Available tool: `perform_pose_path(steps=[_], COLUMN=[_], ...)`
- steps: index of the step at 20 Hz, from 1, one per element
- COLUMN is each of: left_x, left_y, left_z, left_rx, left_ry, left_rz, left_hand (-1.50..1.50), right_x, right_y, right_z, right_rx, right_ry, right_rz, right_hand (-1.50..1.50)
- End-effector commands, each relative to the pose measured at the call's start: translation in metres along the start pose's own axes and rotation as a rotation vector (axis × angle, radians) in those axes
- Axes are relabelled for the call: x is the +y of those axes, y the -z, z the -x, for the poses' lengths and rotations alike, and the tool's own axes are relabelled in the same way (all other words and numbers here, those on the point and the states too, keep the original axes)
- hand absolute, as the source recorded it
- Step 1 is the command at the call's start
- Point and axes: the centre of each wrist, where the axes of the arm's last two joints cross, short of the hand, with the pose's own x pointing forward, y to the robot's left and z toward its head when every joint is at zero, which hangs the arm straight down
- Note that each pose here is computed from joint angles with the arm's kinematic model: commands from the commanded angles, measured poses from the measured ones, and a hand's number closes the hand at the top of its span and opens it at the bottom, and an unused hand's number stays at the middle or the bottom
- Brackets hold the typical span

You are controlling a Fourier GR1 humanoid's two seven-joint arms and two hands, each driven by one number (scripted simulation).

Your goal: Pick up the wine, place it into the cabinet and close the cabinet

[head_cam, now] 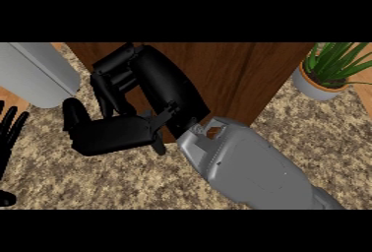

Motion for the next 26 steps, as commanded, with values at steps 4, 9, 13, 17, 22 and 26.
perform_pose_path(steps=[4,9,13,17,22,26], left_x=[0.004,0.010,-0.002,0.002,-0.001,0.000], left_y=[0.011,0.003,-0.001,0.016,0.014,0.019], left_z=[-0.007,-0.002,-0.006,-0.005,-0.002,-0.003], left_rx=[-0.024,-0.005,0.002,-0.012,-0.024,0.007], left_ry=[0.011,0.002,-0.012,0.006,-0.006,-0.014], left_rz=[0.006,-0.004,0.012,0.014,0.054,0.045], left_hand=[-1.50,-1.50,-1.50,-1.50,-1.50,-1.50], right_x=[-0.029,-0.077,-0.085,-0.105,-0.120,-0.113], right_y=[0.019,0.014,0.012,0.016,0.011,0.023], right_z=[0.032,0.054,0.067,0.067,0.080,0.061], right_rx=[0.041,0.053,0.066,0.040,0.042,0.035], right_ry=[0.005,-0.038,-0.045,-0.086,-0.092,-0.103], right_rz=[0.069,0.096,0.103,0.116,0.146,0.126], right_hand=[1.50,1.50,1.50,1.50,1.50,1.50])
